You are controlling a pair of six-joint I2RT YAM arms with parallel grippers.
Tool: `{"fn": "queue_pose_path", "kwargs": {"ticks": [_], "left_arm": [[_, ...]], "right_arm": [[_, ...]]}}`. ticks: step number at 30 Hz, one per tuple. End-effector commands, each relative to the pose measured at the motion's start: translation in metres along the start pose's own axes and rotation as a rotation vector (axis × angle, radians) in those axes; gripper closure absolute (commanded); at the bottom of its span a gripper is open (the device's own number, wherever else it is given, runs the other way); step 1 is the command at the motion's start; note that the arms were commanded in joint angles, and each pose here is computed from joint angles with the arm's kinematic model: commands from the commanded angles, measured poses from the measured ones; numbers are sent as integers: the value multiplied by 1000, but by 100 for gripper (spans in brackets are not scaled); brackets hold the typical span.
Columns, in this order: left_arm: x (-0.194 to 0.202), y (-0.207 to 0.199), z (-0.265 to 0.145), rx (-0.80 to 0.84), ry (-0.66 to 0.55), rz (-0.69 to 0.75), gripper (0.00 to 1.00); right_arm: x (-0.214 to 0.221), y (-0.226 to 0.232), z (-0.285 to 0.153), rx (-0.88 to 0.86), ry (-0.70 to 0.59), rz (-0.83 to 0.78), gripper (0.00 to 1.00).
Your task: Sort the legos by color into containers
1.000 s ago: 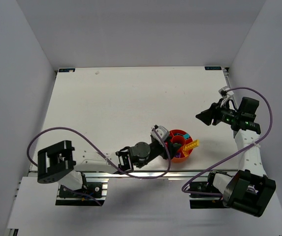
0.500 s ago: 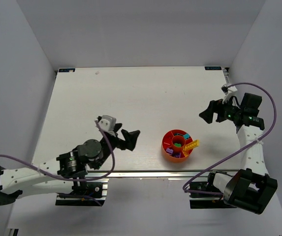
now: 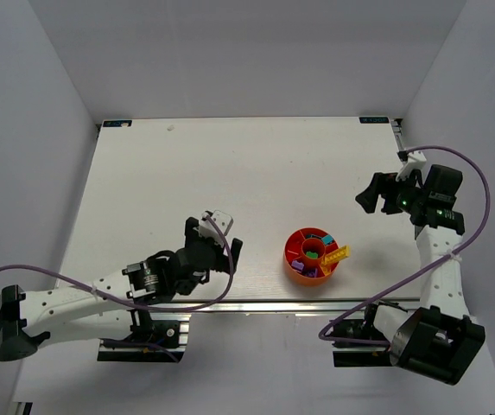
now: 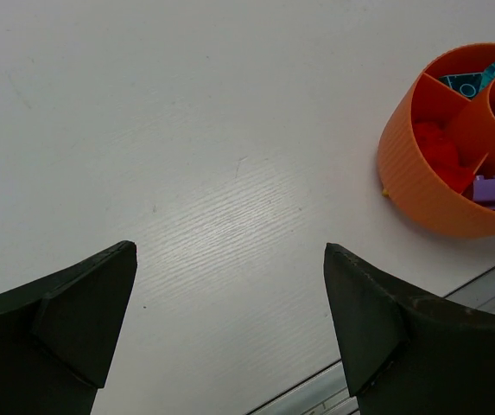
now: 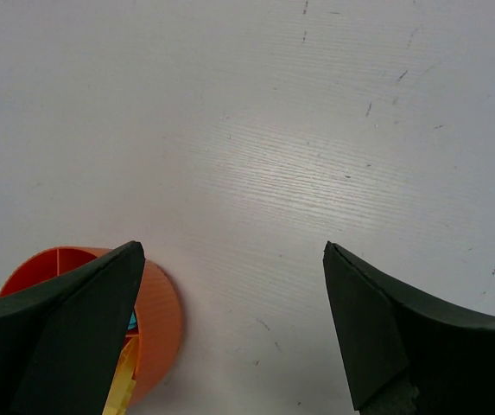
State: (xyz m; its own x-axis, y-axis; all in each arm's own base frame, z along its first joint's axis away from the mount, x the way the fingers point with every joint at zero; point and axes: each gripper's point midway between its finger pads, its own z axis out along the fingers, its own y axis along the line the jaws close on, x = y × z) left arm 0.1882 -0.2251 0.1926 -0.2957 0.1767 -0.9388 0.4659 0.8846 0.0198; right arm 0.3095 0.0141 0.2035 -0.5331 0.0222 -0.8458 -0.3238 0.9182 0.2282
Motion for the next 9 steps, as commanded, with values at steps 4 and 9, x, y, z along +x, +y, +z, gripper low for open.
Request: {"fn": "queue_pose_path", "kwargs": {"ticks": [4,9], "left_arm": [[-24,-7,13,103,19,-71,2],[-32,13,38,72,69,-115,2]], "right_arm": [[-12,14,-5,-52,-99,-24,11],[-14,44,-8,-217,-123,-29,11]]}}
